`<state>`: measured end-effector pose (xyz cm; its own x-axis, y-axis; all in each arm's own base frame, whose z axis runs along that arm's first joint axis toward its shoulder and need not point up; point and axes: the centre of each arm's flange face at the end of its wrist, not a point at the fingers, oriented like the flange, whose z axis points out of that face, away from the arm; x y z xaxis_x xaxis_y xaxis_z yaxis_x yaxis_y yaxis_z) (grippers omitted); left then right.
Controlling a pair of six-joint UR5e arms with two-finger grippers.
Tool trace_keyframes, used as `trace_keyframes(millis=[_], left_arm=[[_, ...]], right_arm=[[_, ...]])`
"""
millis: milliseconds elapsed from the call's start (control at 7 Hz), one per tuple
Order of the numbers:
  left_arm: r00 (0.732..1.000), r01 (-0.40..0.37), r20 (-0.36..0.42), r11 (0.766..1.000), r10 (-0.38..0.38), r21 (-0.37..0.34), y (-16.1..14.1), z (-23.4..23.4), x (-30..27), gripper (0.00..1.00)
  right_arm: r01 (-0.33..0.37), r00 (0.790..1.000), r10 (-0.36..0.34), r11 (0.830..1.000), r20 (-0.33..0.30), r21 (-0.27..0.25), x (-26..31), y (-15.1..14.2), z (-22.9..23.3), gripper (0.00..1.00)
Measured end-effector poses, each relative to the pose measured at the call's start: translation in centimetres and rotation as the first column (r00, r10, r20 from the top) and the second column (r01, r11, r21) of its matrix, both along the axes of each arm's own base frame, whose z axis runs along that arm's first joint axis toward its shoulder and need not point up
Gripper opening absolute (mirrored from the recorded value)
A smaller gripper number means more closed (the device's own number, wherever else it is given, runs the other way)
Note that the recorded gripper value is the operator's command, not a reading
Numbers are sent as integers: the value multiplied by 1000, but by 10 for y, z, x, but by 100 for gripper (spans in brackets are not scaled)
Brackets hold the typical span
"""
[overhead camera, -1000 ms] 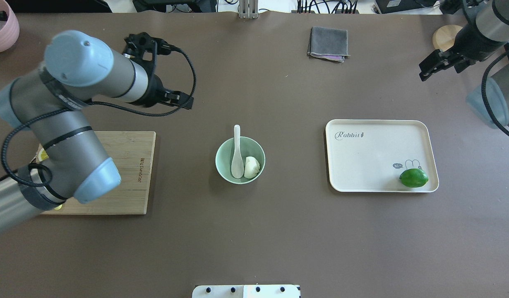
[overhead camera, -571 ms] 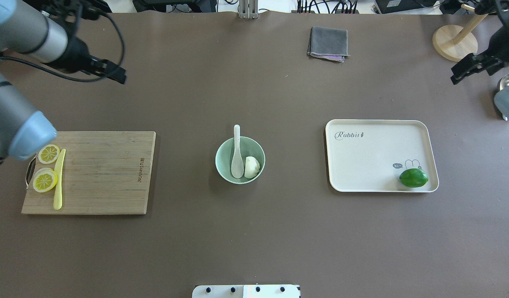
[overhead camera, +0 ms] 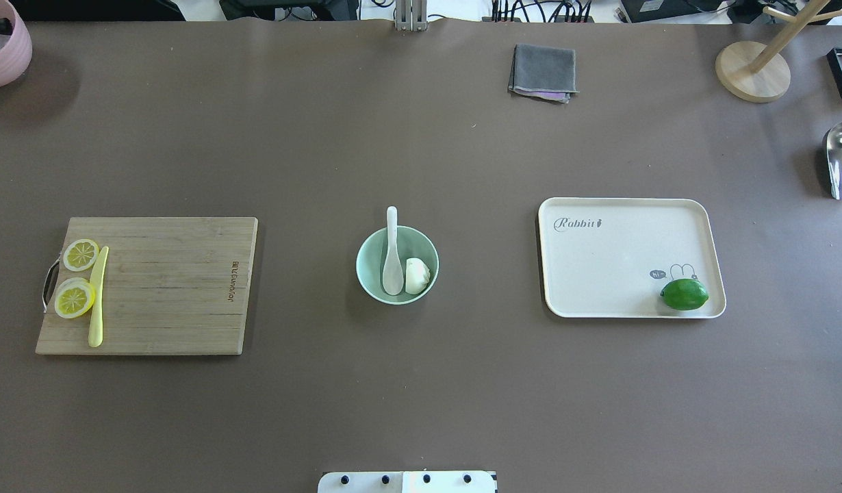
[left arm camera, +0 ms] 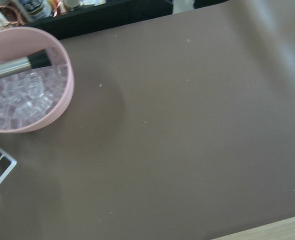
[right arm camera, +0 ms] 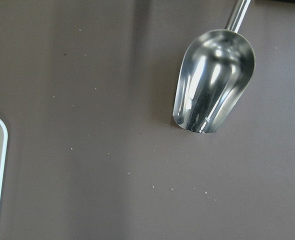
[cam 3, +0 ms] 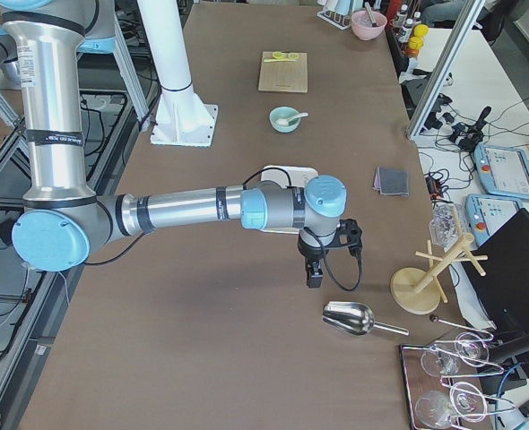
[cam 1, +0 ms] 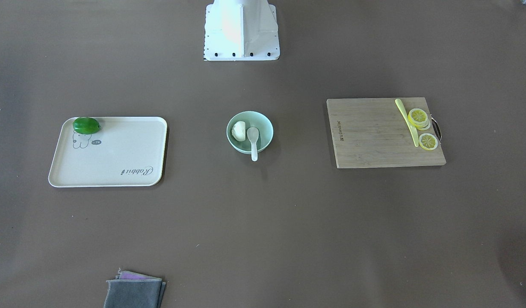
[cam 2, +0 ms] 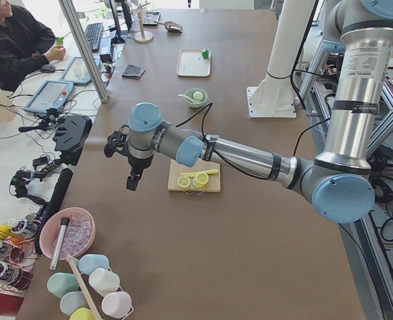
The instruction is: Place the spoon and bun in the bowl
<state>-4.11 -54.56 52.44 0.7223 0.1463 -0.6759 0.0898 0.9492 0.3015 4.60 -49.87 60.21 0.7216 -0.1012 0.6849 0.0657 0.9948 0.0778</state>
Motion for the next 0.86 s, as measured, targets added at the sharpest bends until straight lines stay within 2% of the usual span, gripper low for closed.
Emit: trace_keyframes(millis=[429,857], left_arm=[[1000,29,5,996,-29,-80,19,35,-16,98],[999,35,5,992,-35,-118,29,49,-17,98]], right_arm=[[-23,1000,24,999,7,-33,19,12,23,100],[-32,999,32,999,4,-27,20,8,15,100]])
